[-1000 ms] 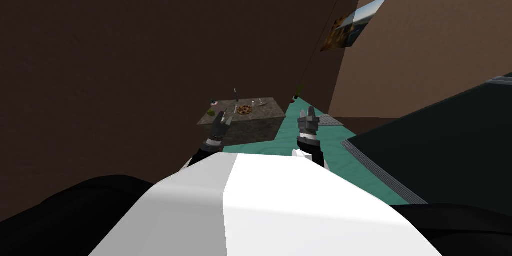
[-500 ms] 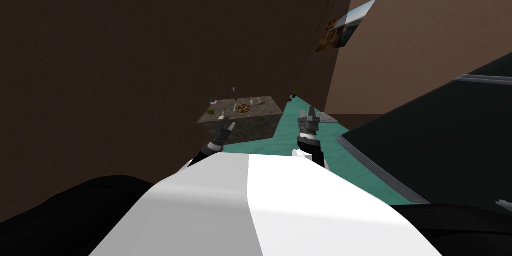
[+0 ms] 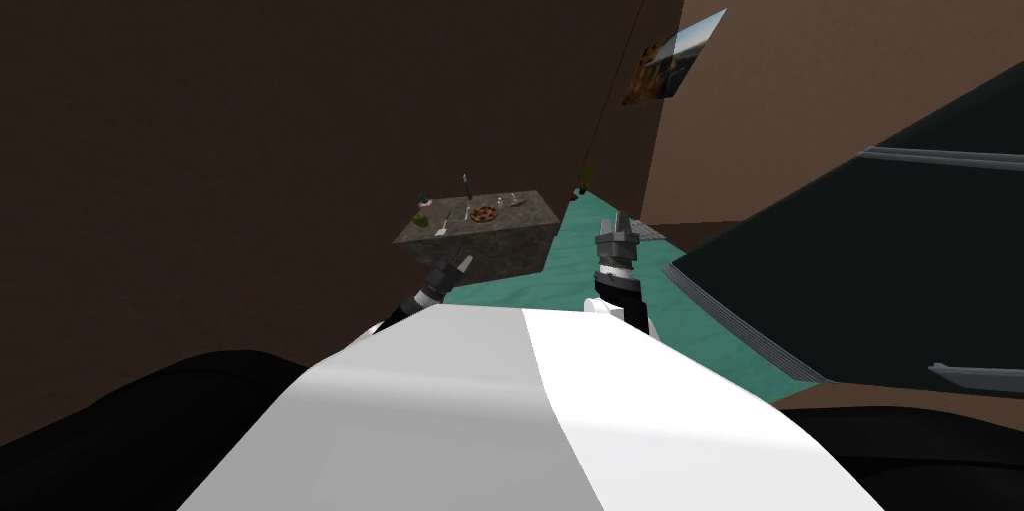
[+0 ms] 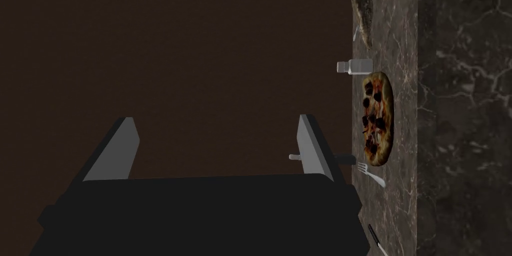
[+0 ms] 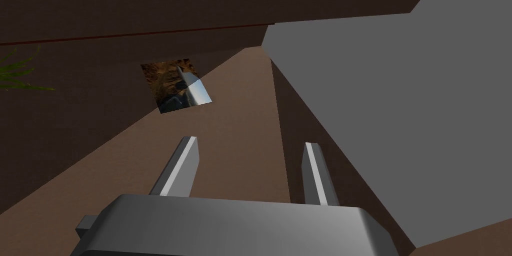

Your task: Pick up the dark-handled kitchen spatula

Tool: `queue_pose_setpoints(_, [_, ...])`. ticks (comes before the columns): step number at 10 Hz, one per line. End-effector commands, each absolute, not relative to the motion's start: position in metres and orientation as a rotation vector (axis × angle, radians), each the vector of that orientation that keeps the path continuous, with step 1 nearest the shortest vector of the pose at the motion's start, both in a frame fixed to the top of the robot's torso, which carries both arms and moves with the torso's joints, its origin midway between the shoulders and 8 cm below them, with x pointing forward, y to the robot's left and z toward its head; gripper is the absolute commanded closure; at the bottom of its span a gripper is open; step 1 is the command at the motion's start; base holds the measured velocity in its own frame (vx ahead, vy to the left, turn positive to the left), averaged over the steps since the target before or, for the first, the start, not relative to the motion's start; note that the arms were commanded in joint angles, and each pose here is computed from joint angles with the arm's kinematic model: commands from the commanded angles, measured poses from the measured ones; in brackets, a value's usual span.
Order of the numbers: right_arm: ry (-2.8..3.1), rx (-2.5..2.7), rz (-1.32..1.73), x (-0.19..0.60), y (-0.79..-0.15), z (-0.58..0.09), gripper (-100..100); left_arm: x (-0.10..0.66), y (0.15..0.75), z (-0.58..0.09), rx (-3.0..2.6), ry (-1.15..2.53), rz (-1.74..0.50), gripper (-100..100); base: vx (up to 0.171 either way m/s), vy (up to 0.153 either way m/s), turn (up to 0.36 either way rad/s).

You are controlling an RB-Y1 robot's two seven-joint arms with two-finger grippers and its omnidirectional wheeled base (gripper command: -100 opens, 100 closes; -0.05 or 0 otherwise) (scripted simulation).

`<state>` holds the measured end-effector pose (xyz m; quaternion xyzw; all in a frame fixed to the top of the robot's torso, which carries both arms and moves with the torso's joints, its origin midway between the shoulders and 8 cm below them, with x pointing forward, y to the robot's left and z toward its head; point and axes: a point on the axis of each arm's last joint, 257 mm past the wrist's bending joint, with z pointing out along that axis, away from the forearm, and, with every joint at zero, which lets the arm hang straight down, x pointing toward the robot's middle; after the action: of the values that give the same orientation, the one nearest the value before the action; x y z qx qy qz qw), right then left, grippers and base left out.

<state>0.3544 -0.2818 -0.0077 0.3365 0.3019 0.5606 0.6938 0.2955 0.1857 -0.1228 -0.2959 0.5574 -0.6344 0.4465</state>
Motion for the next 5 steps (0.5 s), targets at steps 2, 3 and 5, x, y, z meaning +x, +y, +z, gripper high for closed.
queue_pose_setpoints(2, [0.674,0.751,1.252,0.354,-0.282,-0.008,0,0.287,0.186,-0.149,-0.758,1.483,-1.561,-100,-0.054,-0.007,-0.083])
queue_pose_setpoints(3, [0.674,0.751,1.252,0.354,-0.282,-0.008,0,0.281,0.19,-0.17,-0.815,1.537,-1.55,-100,-0.079,-0.012,-0.118])
queue_pose_setpoints(5, [0.674,0.751,1.252,0.354,-0.282,-0.008,0,0.278,0.19,-0.173,-0.791,1.578,-1.542,-100,-0.053,-0.009,-0.024])
